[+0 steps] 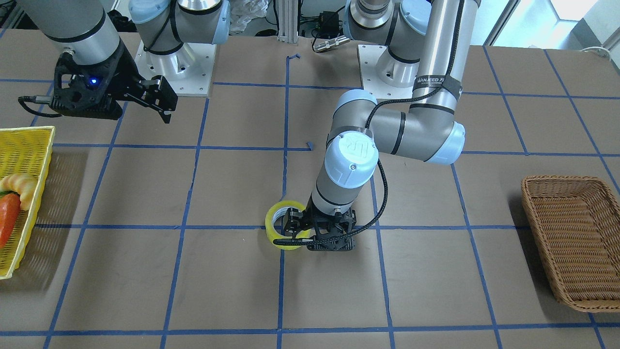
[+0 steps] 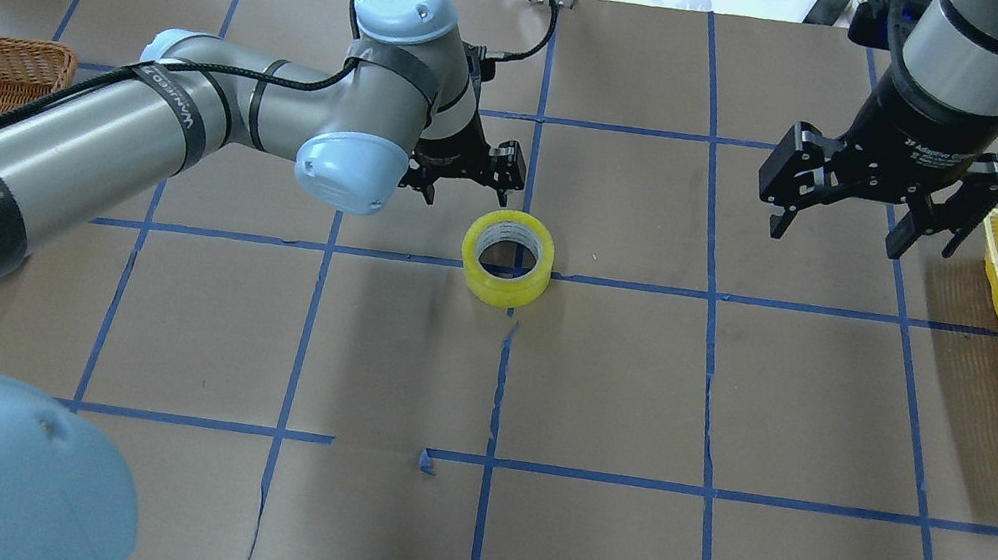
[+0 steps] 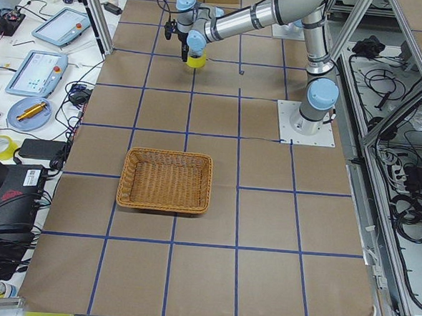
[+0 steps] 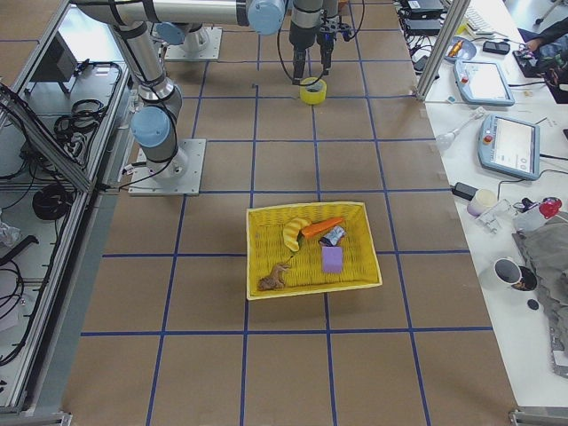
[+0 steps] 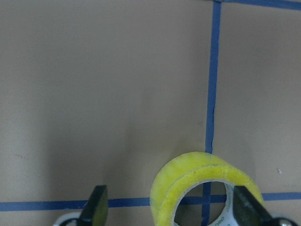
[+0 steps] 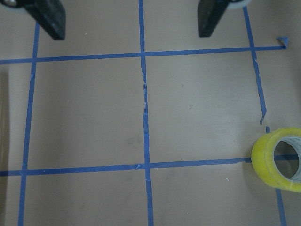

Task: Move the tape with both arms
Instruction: 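Grasp the yellow tape roll with the left gripper, then carry the tape roll into the woven brown basket with the left gripper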

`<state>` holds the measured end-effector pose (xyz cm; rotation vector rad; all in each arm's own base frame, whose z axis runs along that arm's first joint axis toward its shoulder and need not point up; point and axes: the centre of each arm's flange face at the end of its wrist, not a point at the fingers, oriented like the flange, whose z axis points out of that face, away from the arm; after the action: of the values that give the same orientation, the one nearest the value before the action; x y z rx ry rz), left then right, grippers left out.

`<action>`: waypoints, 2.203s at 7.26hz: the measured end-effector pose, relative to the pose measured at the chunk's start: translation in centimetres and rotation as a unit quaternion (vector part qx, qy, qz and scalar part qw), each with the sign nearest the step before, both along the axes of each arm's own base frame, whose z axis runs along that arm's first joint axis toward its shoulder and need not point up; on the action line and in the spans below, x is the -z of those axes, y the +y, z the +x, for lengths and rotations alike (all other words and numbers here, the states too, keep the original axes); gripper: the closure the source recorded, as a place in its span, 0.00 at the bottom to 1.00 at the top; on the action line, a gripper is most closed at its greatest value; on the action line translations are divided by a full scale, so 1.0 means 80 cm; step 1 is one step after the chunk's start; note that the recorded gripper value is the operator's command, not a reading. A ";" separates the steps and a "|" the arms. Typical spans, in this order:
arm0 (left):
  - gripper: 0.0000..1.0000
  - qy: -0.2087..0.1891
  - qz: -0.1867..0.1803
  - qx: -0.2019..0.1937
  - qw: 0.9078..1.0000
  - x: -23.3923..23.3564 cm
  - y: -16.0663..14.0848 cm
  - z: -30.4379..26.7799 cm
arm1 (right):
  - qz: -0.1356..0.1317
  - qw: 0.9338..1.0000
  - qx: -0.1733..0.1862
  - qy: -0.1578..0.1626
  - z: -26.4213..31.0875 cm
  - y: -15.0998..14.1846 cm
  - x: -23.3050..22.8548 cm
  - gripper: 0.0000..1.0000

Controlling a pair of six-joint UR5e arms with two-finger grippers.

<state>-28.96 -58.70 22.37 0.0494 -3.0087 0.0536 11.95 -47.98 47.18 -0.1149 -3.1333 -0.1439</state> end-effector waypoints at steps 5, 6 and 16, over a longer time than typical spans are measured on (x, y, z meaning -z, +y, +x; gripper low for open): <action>1.00 -0.013 -0.019 0.055 0.998 0.037 0.031 -0.021 | 0.008 1.000 0.006 0.005 0.001 0.006 0.011 0.00; 1.00 -0.031 -0.030 0.062 0.997 0.027 0.030 -0.017 | 0.008 1.000 0.005 0.005 0.001 0.006 0.011 0.00; 1.00 -0.081 -0.002 0.140 0.987 -0.192 -0.072 0.482 | 0.010 1.000 0.000 0.016 -0.002 0.003 0.015 0.00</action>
<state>9.58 -64.45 37.71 -0.3951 -3.1423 0.0375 11.77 -47.75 45.98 -0.1166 -3.0999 -0.1716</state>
